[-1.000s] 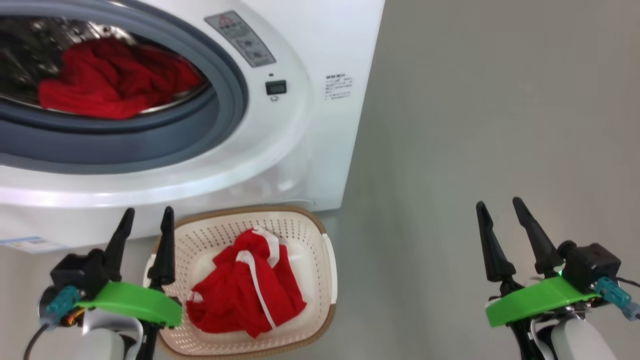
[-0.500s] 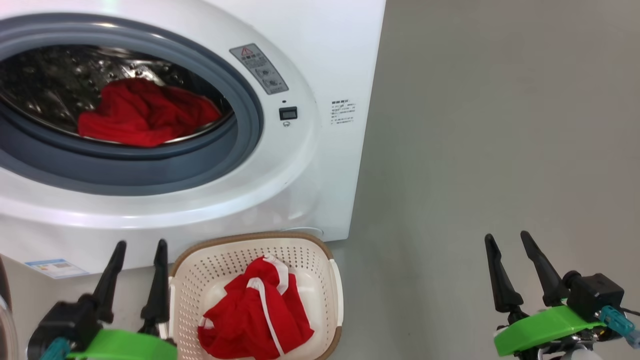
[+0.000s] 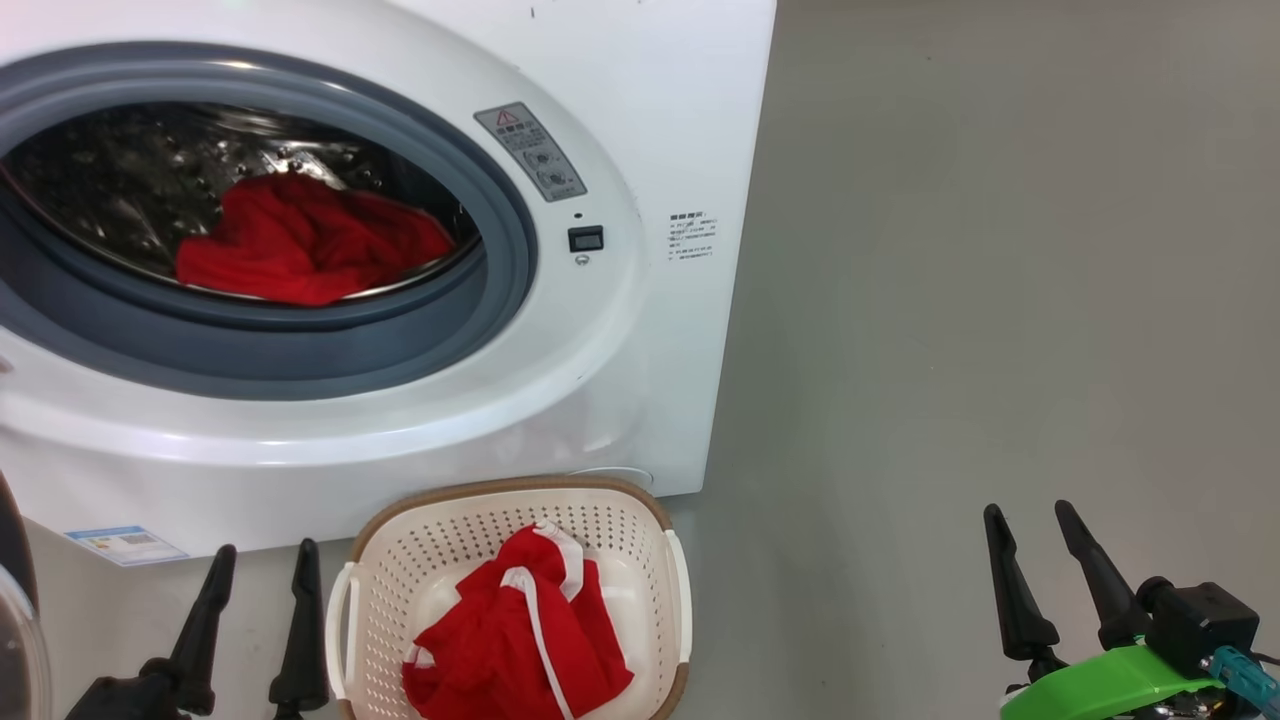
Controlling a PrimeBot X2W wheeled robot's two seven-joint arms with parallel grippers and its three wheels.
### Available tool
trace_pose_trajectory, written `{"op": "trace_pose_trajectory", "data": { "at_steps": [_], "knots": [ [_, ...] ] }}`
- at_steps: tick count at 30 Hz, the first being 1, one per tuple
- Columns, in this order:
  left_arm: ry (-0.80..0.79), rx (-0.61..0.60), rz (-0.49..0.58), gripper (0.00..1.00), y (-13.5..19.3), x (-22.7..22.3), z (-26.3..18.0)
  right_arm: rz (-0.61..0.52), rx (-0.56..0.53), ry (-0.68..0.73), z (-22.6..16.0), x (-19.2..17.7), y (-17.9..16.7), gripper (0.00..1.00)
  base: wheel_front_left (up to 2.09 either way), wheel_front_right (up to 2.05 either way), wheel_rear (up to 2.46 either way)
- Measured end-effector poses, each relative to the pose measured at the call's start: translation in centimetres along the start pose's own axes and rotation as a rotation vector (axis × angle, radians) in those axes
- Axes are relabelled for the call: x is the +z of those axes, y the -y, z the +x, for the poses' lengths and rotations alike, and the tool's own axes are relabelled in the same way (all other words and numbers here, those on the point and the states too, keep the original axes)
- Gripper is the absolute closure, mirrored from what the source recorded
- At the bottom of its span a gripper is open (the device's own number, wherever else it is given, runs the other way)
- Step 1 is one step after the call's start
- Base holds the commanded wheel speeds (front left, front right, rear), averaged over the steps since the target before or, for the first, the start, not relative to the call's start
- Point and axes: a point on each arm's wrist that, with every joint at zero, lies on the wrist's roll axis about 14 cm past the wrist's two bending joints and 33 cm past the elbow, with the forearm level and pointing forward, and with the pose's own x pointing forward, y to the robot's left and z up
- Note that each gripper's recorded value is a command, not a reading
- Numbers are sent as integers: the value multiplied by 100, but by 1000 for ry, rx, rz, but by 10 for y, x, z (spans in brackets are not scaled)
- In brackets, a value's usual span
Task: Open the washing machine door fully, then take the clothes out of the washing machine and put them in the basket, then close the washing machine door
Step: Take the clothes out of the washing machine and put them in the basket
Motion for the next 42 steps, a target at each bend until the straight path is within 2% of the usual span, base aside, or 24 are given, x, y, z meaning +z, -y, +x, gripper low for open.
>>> {"op": "trace_pose_trajectory", "data": {
  "at_steps": [15,31,42],
  "knots": [
    [-47,-20,16,0,7,-15,7,1,-4,-14,1,-4,1,0,0,0,0],
    [-25,-99,172,0,26,-9,122,6,-4,-49,29,-17,0,0,0,0,0],
    [-108,-77,396,0,12,-36,195,13,-37,-68,46,-26,12,0,0,0,0]
  ]
}}
